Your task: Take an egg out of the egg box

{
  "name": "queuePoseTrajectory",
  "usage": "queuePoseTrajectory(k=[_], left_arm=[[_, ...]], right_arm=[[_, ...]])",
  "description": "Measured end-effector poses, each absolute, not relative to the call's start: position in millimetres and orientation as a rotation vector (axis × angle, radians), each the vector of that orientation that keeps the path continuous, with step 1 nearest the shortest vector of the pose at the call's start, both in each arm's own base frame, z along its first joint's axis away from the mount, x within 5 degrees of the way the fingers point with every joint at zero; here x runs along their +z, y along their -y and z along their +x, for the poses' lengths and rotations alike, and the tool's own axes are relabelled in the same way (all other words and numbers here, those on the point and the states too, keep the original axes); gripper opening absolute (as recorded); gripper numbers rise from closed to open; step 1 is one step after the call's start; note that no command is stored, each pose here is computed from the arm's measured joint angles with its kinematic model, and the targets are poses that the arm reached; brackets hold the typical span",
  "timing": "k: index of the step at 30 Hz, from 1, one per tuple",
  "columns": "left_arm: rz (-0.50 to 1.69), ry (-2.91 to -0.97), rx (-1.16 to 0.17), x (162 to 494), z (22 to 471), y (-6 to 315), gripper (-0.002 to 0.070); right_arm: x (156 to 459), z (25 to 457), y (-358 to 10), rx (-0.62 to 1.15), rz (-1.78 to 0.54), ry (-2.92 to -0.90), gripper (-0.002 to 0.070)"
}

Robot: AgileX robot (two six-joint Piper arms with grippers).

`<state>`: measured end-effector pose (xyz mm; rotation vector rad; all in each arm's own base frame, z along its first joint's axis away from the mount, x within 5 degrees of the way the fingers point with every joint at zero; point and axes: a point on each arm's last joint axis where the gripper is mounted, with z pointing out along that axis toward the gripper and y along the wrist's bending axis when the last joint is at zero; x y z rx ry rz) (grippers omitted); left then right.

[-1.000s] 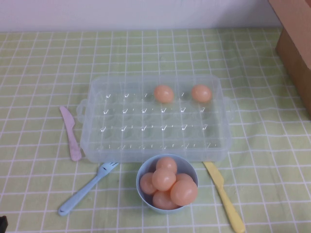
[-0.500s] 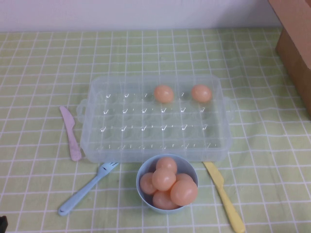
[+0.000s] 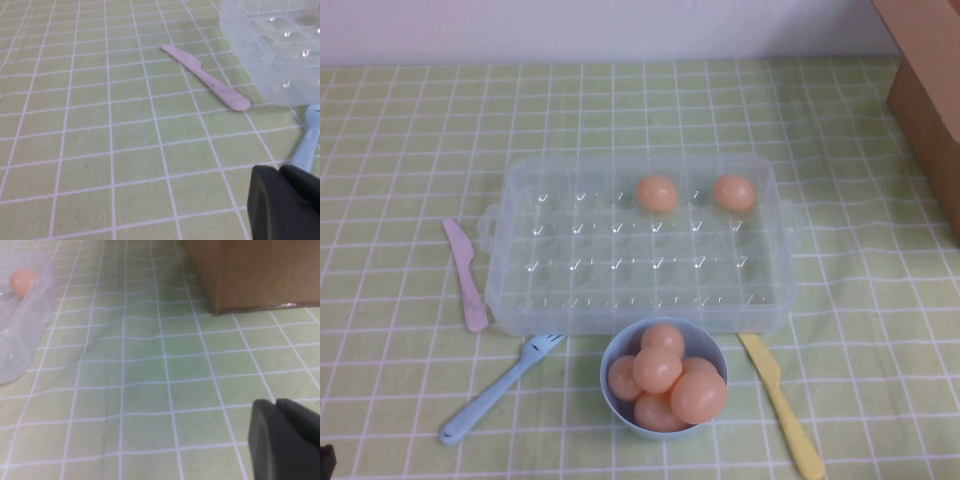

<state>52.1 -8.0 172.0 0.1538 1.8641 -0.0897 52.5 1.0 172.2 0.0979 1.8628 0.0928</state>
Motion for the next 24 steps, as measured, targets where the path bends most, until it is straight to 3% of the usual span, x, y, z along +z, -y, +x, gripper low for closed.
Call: queuePoseTrajectory(k=[4,10,12,24], left_arm=[[0.154,-1.864,-0.09,172,52,8,-0.0004],[0.154,-1.864,-0.09,172,52,8,-0.0004],[0.154,-1.864,-0.09,172,52,8,-0.0005],[0.154,-1.864,-0.09,172,52,8,-0.0005]], right_arm=[[175,53,-5,0.217,0.178,-1.828,-0.0017],[190,55,-16,0.814,0.614,-1.615,-0.0017],[194,55,-16,0.923,0.705,-1.557,-0.0017],[194,54,-19,0.94,0.67,-1.565,-0.0017]])
